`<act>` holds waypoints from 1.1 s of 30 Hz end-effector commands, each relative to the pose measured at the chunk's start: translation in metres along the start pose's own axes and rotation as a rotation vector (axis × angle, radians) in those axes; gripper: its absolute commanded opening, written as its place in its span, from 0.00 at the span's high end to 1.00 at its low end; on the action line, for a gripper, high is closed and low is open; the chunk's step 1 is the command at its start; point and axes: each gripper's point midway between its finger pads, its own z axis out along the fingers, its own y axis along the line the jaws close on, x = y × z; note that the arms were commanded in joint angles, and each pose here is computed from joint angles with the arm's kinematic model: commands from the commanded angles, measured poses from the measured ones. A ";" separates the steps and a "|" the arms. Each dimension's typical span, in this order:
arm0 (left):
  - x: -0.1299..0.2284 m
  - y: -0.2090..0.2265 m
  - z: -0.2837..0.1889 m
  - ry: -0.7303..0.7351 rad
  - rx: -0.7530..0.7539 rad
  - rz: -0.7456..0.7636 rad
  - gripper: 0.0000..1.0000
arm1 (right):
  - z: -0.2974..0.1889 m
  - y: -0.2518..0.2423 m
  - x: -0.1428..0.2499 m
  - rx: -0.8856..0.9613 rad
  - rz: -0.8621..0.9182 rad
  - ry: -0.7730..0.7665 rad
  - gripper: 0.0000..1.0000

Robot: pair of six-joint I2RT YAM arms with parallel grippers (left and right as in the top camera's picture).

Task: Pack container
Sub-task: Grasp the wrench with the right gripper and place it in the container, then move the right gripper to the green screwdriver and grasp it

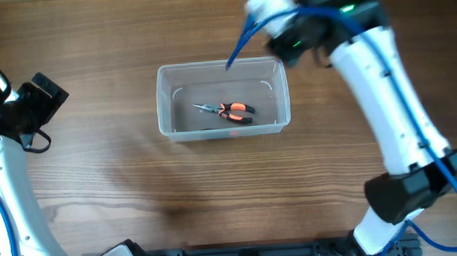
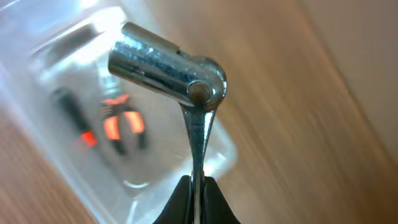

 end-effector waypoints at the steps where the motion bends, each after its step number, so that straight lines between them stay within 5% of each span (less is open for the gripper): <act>1: 0.000 -0.006 -0.003 0.000 0.023 -0.003 0.00 | 0.057 0.056 0.000 -0.154 -0.320 0.086 0.95; 12: 0.001 -0.005 -0.003 0.004 0.022 -0.003 0.00 | 0.189 0.058 0.052 -0.267 -0.216 0.235 0.87; 19: 0.002 -0.005 -0.003 0.007 0.020 -0.004 0.00 | 0.189 0.051 0.058 -0.261 -0.171 0.245 0.81; 21: 0.002 -0.005 -0.003 0.007 0.020 -0.004 0.00 | 0.183 0.050 0.055 -0.249 -0.092 0.258 0.90; 26: 0.002 -0.005 -0.003 0.006 0.020 -0.004 0.00 | 0.125 0.025 0.012 -0.132 0.146 0.151 0.82; 27: 0.002 -0.005 -0.003 0.006 0.020 -0.004 0.00 | 0.103 0.018 0.001 -0.098 0.177 0.105 0.79; 30: 0.002 -0.005 -0.003 0.006 0.020 -0.004 0.00 | 0.021 -0.019 -0.010 0.083 0.316 -0.015 0.28; 33: 0.002 -0.005 -0.003 0.006 0.020 -0.004 0.00 | -0.053 -0.059 0.012 0.210 0.516 -0.117 0.01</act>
